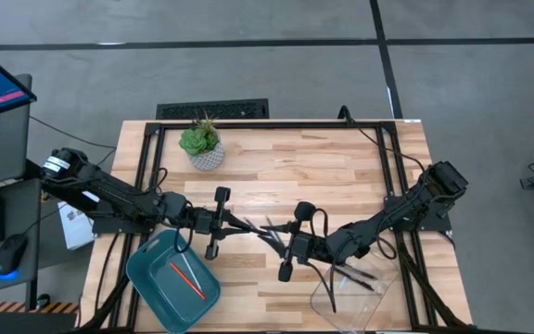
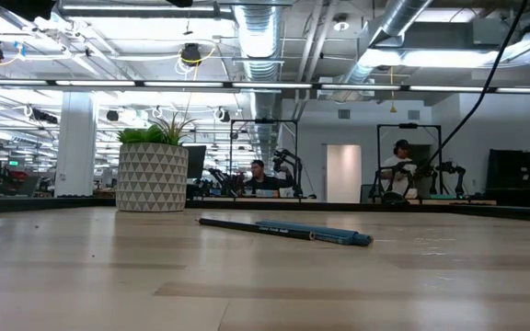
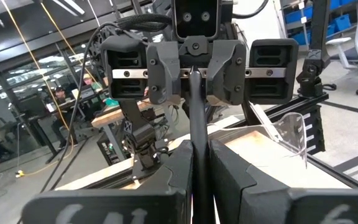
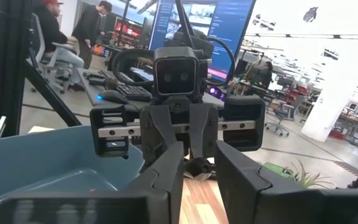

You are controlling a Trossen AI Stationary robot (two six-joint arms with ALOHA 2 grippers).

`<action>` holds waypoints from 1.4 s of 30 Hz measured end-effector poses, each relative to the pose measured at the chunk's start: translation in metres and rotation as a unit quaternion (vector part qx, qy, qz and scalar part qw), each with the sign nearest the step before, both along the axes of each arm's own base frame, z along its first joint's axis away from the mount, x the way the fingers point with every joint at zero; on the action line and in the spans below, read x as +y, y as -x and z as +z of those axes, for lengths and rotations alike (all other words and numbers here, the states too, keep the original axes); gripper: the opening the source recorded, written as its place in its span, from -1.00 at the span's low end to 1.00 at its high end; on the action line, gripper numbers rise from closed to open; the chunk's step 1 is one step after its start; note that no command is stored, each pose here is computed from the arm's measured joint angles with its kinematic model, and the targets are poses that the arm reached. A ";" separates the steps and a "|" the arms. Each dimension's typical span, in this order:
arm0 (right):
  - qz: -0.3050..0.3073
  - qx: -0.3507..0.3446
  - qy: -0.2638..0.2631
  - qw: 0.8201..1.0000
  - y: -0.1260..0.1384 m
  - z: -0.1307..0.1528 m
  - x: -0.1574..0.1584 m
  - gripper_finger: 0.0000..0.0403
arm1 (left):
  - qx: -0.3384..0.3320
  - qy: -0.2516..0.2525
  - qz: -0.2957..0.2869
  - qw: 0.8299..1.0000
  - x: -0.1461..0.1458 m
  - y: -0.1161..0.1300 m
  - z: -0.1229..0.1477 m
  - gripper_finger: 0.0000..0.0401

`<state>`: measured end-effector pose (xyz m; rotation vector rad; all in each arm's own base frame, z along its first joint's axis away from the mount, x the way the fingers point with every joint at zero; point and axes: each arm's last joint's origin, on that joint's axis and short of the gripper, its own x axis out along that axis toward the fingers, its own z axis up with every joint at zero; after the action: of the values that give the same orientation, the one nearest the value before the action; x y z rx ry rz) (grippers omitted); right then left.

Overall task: Sort pens & pencils
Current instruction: Put the black pen into the transparent bin

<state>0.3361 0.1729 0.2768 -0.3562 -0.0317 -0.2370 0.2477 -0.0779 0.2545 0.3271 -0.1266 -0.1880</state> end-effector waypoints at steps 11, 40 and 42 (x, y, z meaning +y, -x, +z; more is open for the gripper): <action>0.002 0.000 0.000 1.000 0.000 0.000 0.000 -0.59 | 0.000 0.000 -0.001 1.000 0.000 0.000 0.000 -0.90; 0.002 0.011 0.007 1.000 0.000 -0.002 0.000 -0.67 | 0.002 0.004 -0.014 1.000 -0.001 0.000 0.000 -0.83; 0.002 0.012 0.007 1.000 0.000 -0.002 0.000 -0.67 | 0.002 0.009 -0.015 1.000 -0.001 0.000 0.000 -0.78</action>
<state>0.3362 0.1732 0.2744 -0.3722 -0.0112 -0.2297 0.2476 -0.0786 0.2546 0.3069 -0.1294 -0.2162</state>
